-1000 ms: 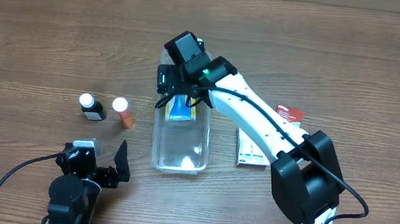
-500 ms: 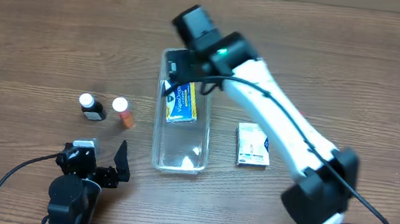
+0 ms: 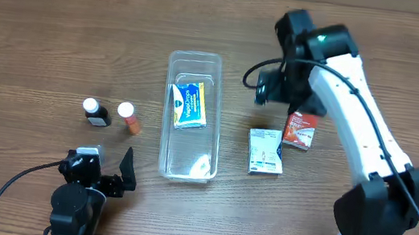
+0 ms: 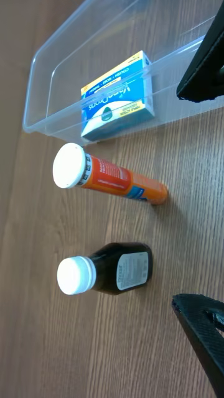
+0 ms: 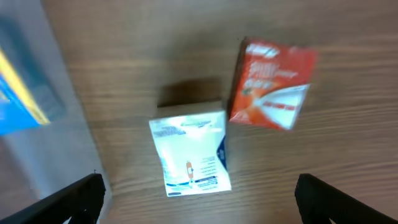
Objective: Pack container
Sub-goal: 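Move the right gripper to the white medicine box and grasp it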
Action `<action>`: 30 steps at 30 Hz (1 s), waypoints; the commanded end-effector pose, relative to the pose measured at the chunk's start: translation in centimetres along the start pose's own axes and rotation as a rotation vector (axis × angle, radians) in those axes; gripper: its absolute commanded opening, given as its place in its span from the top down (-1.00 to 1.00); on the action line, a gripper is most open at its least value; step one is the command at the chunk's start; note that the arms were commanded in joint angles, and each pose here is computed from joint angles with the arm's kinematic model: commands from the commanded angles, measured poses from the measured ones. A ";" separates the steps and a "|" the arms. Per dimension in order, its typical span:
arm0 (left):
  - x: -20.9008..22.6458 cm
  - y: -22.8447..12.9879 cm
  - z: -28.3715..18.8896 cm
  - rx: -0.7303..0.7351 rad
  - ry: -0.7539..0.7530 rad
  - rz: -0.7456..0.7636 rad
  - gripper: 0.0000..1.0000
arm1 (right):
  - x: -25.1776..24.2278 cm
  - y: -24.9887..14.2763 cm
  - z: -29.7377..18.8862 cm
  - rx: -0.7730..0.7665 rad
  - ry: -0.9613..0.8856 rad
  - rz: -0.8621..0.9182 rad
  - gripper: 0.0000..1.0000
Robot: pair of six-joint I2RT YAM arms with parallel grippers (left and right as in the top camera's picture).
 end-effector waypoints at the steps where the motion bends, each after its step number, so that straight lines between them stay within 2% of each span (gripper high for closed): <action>1: -0.1 0.0 0.0 -0.003 -0.007 0.017 -1.00 | 2.0 -2.8 4.4 0.119 0.085 -0.097 -1.00; 7: -0.1 0.0 0.0 -0.003 -0.007 0.017 -1.00 | 1.2 -5.3 9.1 0.189 0.058 -0.058 -1.00; 13: -0.1 0.0 0.0 -0.003 -0.007 0.017 -1.00 | 0.6 -7.3 11.7 0.228 0.048 -0.058 -1.00; 16: -0.1 0.0 0.0 -0.003 -0.007 0.017 -1.00 | 0.8 -6.7 12.0 0.201 0.054 -0.059 -0.87; 24: -0.1 0.0 0.0 -0.003 -0.007 0.017 -1.00 | 1.9 -4.3 9.3 0.137 0.086 -0.066 -0.45; 30: -0.1 0.0 0.0 -0.003 -0.007 0.017 -1.00 | 3.2 -1.9 4.2 0.051 0.116 -0.081 -0.43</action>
Point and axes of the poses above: each gripper's point midway between its finger pads, its own z axis out along the fingers, its own x axis along the line the jaws close on, y = z × x, the point moved 1 cm from there along -z, back along the fingers, and after that the axes turned 8 degrees about -z, right-handed, at the moved point
